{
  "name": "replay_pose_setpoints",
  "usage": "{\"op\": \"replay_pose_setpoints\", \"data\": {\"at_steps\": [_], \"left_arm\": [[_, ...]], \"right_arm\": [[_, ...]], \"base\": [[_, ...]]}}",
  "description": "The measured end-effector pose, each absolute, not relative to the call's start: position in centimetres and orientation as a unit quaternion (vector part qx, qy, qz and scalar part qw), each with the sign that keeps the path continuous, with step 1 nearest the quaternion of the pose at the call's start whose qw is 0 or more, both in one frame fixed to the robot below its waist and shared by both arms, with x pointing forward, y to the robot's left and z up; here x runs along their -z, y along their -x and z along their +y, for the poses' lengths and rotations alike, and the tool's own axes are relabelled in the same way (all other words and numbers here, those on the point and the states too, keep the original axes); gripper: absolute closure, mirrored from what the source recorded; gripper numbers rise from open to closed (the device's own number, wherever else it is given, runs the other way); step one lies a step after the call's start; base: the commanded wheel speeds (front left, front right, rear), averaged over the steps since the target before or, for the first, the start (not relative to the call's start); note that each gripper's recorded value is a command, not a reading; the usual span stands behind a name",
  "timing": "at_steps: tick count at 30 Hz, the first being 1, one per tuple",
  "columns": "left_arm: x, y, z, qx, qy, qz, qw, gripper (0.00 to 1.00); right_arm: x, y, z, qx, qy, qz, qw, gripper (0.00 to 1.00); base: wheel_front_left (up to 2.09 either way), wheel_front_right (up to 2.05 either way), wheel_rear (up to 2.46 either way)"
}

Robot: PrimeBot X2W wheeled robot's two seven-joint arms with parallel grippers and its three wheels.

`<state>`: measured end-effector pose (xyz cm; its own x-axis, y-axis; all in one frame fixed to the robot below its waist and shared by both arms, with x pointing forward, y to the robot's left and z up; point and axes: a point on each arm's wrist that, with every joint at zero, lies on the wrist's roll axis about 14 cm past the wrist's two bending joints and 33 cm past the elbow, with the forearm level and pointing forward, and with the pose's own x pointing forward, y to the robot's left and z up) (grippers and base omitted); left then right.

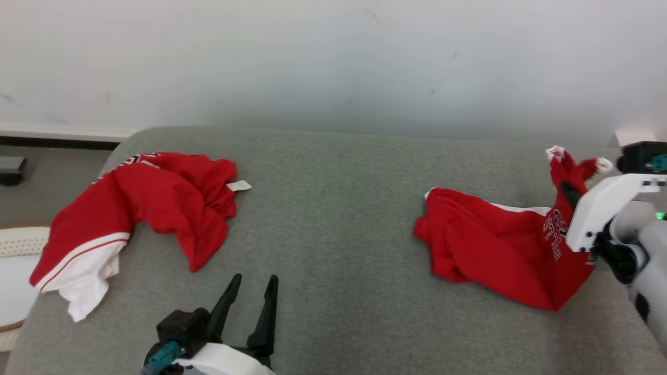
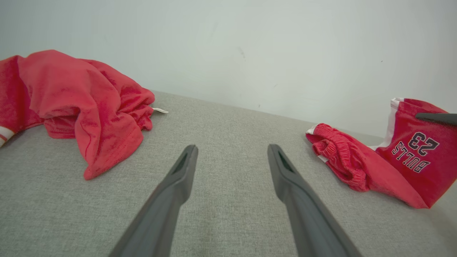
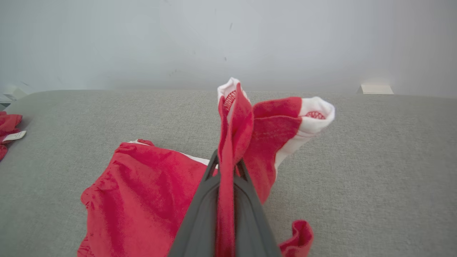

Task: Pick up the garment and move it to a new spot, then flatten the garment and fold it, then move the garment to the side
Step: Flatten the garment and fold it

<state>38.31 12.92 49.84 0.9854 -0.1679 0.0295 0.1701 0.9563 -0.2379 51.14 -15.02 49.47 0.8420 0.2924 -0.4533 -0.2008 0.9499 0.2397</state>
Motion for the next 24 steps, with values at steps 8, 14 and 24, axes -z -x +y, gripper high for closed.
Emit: {"op": "replay_pose_setpoints", "data": {"at_steps": [8, 14, 24], "left_arm": [[-48.9, -37.5, 15.1, 0.046, 0.131, 0.004, 0.99, 0.0], [-48.3, -37.4, 15.7, 0.034, 0.136, 0.011, 0.99, 0.0], [-48.5, -38.3, 14.4, 0.054, 0.139, 0.008, 0.989, 0.0]], "right_arm": [[-47.4, -50.8, -6.0, -0.207, -0.047, 0.304, 0.929, 1.0], [-45.8, -49.8, -3.4, -0.231, -0.025, 0.33, 0.915, 0.6], [-49.1, -47.6, 1.2, -0.296, -0.119, 0.273, 0.907, 0.0]], "base": [[0.0, 0.0, 0.0], [0.0, 0.0, 0.0], [0.0, 0.0, 0.0]]}}
